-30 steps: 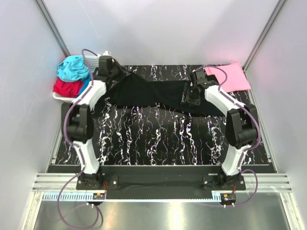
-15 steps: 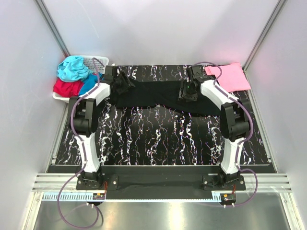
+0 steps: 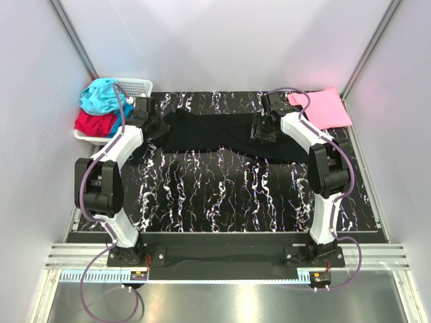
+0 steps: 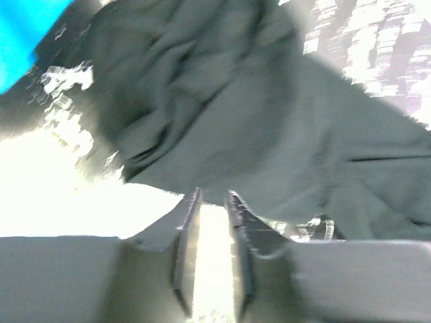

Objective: Fold and stack the t-shirts
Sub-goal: Fold the tshirt

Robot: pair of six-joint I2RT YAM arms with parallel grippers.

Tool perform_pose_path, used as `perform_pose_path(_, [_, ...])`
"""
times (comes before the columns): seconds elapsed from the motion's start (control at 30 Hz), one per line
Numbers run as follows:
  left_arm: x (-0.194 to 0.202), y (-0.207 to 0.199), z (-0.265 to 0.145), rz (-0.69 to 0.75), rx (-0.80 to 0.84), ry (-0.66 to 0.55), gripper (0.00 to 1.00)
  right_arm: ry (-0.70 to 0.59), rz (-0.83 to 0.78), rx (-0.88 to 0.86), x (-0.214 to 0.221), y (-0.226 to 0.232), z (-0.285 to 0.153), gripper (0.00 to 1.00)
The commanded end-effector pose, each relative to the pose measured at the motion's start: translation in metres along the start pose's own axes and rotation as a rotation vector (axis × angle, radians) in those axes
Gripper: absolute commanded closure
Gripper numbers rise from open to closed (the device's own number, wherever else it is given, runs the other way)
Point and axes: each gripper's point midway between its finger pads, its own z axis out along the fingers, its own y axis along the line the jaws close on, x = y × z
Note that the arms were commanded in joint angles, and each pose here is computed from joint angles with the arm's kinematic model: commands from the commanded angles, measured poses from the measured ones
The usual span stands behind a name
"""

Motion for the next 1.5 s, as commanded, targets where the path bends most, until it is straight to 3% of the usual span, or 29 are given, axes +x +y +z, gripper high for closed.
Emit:
perform_pose_path(0.0, [0.016, 0.036, 0.001, -0.039, -0.159, 0.028, 0.79, -0.017, -0.024, -0.024, -0.007, 0.010, -0.007, 0.43])
perform_pose_path(0.13, [0.021, 0.035, 0.009, -0.046, -0.157, 0.059, 0.77, -0.020, -0.029, -0.012, -0.007, 0.008, -0.007, 0.43])
perform_pose_path(0.3, [0.016, 0.036, 0.024, -0.043, -0.166, 0.065, 0.60, -0.031, -0.031, 0.007, -0.010, 0.006, -0.006, 0.42])
perform_pose_path(0.4, [0.026, 0.044, 0.033, -0.074, -0.183, 0.106, 0.57, -0.039, -0.028, 0.031, -0.013, 0.002, -0.006, 0.42])
perform_pose_path(1.2, [0.044, 0.065, 0.070, -0.055, -0.244, 0.153, 0.60, -0.064, -0.048, 0.084, -0.025, -0.005, -0.012, 0.41])
perform_pose_path(1.37, [0.046, 0.056, 0.075, -0.026, -0.181, 0.164, 0.65, -0.068, -0.048, 0.080, -0.027, -0.003, -0.012, 0.41])
perform_pose_path(1.47, [0.048, 0.053, 0.079, -0.017, -0.152, 0.171, 0.74, -0.071, -0.049, 0.083, -0.028, -0.004, -0.014, 0.41])
